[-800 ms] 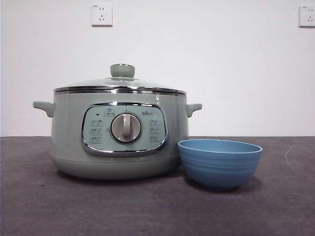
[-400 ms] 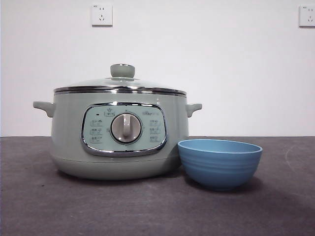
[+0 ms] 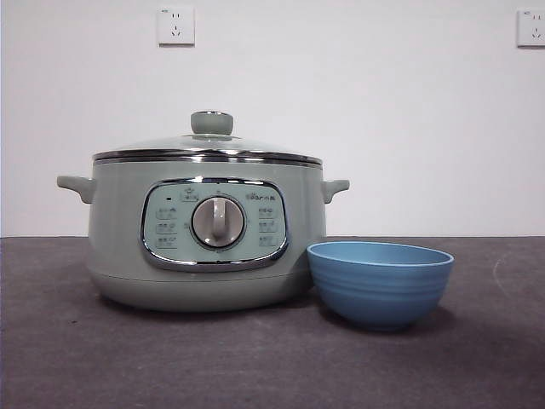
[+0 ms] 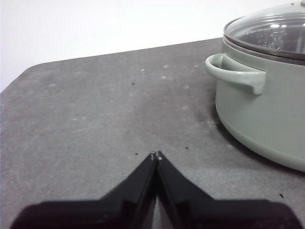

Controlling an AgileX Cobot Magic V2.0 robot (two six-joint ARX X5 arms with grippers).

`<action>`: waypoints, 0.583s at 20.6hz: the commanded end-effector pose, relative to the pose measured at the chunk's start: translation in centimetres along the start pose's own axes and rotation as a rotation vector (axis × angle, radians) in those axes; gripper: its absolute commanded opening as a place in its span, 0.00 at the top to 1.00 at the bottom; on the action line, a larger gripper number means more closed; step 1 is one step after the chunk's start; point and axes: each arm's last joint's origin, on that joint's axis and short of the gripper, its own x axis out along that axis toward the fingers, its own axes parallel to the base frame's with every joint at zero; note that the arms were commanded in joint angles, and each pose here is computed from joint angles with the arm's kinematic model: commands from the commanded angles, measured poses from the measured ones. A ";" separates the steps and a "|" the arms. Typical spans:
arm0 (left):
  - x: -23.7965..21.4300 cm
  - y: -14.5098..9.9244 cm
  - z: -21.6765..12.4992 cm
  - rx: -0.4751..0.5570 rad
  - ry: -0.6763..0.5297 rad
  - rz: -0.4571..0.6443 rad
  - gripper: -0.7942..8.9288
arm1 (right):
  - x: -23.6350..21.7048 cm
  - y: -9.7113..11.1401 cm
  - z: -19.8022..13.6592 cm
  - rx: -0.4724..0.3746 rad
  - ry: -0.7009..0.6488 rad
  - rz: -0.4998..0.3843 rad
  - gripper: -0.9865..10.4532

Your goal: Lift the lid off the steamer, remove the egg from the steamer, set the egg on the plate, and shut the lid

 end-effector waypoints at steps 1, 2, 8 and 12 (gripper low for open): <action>0.1 0.0 -0.4 -0.008 0.010 0.004 0.92 | 0.0 0.1 -0.9 -0.029 0.071 0.037 0.91; 0.1 0.0 -0.4 -0.008 0.010 0.004 0.92 | 0.0 0.1 -1.1 -0.047 0.088 0.055 0.91; 0.1 0.0 -0.4 -0.008 0.010 0.004 0.92 | 0.0 0.2 -1.0 -0.059 0.081 0.096 0.91; 0.1 0.0 -0.4 -0.008 0.010 0.004 0.92 | 0.0 0.2 -1.0 -0.047 0.078 0.090 0.91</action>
